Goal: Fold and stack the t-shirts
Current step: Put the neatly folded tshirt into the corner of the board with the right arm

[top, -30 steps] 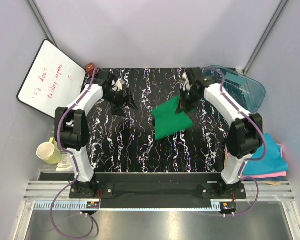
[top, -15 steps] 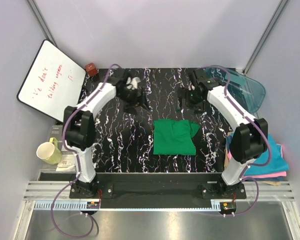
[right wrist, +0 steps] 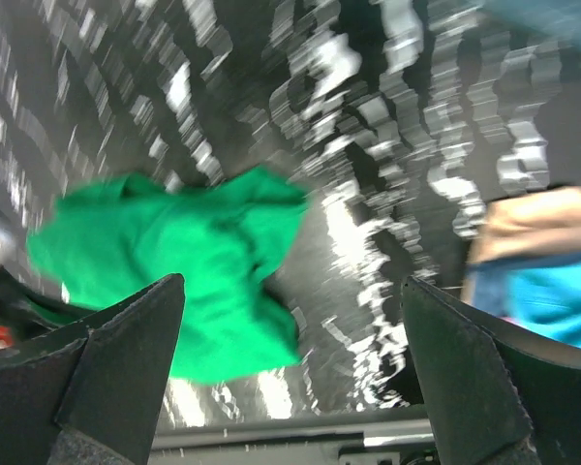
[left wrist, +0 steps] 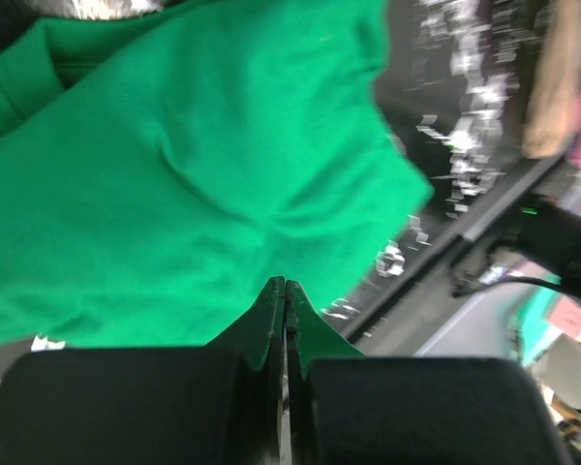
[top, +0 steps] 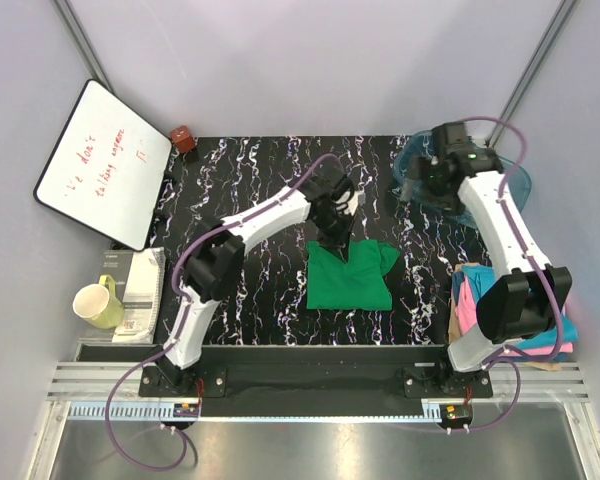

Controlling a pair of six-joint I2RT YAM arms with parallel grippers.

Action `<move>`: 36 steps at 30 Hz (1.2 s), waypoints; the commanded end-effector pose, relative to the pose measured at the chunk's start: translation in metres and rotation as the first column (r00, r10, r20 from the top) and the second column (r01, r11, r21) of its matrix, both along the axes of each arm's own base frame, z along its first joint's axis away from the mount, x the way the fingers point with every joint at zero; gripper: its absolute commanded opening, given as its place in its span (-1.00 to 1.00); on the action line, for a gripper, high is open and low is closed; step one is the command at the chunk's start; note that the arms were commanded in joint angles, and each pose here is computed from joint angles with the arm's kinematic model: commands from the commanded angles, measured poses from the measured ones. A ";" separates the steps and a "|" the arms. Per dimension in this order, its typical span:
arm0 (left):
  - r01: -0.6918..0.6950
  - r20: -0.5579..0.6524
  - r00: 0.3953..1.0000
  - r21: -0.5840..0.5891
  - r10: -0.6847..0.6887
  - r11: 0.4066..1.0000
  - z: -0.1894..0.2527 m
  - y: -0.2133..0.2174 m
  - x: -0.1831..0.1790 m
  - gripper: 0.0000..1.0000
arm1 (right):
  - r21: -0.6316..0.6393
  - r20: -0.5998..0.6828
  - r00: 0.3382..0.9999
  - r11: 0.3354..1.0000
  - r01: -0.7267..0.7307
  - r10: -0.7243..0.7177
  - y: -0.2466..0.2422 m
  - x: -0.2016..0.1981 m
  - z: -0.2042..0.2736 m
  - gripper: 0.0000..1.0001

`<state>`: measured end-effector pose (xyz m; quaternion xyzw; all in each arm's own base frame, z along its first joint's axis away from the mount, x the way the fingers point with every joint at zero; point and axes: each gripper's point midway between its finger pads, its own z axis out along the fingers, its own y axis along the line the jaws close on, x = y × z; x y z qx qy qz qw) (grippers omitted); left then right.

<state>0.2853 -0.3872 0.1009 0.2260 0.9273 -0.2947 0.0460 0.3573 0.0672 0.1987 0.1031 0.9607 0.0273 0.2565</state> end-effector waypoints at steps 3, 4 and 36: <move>0.026 0.072 0.997 0.157 -0.038 0.987 -0.043 0.013 0.007 -1.00 | -0.066 0.130 0.987 0.992 0.106 -0.097 -0.053 0.010 0.050 1.00; 0.020 0.083 0.996 0.190 -0.036 0.982 -0.051 0.017 0.008 -1.00 | -0.077 0.132 0.986 0.991 0.109 -0.098 -0.057 0.012 0.051 1.00; -0.283 0.312 0.929 0.257 0.197 0.924 0.015 0.145 0.092 -1.00 | -0.074 0.141 0.978 0.984 0.162 -0.150 -0.078 0.012 0.060 1.00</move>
